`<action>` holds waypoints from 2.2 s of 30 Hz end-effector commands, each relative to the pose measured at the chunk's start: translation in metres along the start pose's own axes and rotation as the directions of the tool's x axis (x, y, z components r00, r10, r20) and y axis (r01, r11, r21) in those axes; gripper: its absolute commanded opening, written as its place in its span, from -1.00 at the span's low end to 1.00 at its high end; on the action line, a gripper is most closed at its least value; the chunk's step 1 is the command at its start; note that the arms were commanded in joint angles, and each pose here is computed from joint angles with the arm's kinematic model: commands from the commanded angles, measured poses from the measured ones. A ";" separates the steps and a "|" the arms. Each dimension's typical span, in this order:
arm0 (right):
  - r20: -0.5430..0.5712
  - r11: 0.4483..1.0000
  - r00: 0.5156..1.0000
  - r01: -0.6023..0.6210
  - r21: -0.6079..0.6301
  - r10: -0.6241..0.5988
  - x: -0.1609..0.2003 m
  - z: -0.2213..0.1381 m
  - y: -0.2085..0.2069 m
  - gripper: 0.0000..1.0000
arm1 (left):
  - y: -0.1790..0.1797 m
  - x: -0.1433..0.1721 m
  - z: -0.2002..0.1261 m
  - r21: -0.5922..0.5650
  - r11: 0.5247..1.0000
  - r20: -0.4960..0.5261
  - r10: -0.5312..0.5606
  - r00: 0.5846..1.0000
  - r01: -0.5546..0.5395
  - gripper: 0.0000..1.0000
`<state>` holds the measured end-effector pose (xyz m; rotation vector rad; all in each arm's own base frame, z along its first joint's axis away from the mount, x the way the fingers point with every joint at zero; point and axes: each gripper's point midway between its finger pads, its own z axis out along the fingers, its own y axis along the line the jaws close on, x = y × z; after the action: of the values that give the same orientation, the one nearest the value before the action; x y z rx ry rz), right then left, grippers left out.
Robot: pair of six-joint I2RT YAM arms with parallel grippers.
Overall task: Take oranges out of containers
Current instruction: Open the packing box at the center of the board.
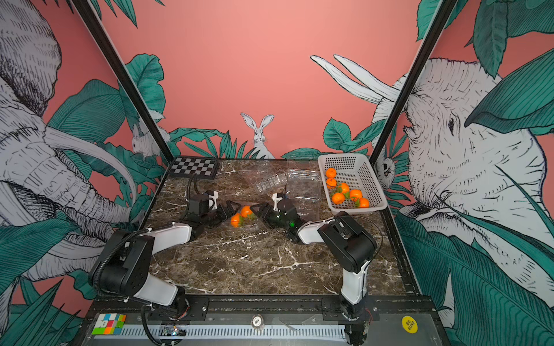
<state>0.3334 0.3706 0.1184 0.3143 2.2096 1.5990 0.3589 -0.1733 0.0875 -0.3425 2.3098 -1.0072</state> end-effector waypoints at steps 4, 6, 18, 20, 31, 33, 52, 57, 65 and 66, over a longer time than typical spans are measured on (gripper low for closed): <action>-0.021 0.996 1.000 0.018 -0.088 -0.020 0.010 0.002 0.012 0.44 | -0.016 0.004 0.001 0.058 0.998 -0.011 0.003 1.000 -0.003 0.99; -0.018 0.994 1.000 0.018 -0.105 -0.020 0.009 0.003 0.015 0.43 | -0.017 0.004 0.001 0.061 0.998 -0.007 0.001 1.000 0.000 0.99; -0.042 0.990 0.999 0.001 -0.143 -0.007 0.011 0.006 0.026 0.39 | -0.027 0.005 0.014 0.075 0.997 -0.021 -0.001 1.000 0.002 0.99; -0.038 0.986 0.999 -0.008 -0.166 0.002 0.011 0.005 0.030 0.37 | -0.028 0.004 0.016 0.078 0.997 -0.020 -0.003 1.000 0.004 0.98; -0.087 0.987 0.996 -0.017 -0.162 0.003 0.020 0.013 0.033 0.33 | -0.037 0.000 0.023 0.108 0.994 -0.015 -0.022 1.000 0.024 0.99; -0.097 0.988 0.995 -0.017 -0.153 0.002 0.023 0.015 0.031 0.33 | -0.041 -0.001 0.024 0.119 0.992 -0.014 -0.026 1.000 0.028 0.98; -0.083 0.988 0.995 -0.071 -0.138 0.060 0.022 0.011 0.022 0.24 | -0.039 -0.016 0.025 0.095 0.994 -0.003 -0.056 0.998 0.056 0.98; -0.002 0.985 0.994 -0.109 -0.131 0.110 0.006 0.001 0.020 0.10 | -0.001 -0.030 -0.002 -0.010 0.995 0.038 -0.100 0.994 0.100 0.98; 0.074 0.977 0.983 -0.153 -0.152 0.165 -0.011 0.003 0.027 -0.08 | 0.007 -0.040 -0.042 -0.015 0.994 0.084 -0.110 0.990 0.111 0.98; 0.088 0.974 0.980 -0.165 -0.157 0.180 -0.013 0.003 0.025 -0.10 | 0.006 -0.038 -0.046 -0.010 0.994 0.090 -0.107 0.990 0.108 0.98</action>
<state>0.3352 0.3759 0.1133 0.5173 2.1540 1.7279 0.3805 -0.1223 0.1239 -0.5481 2.2077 -0.9916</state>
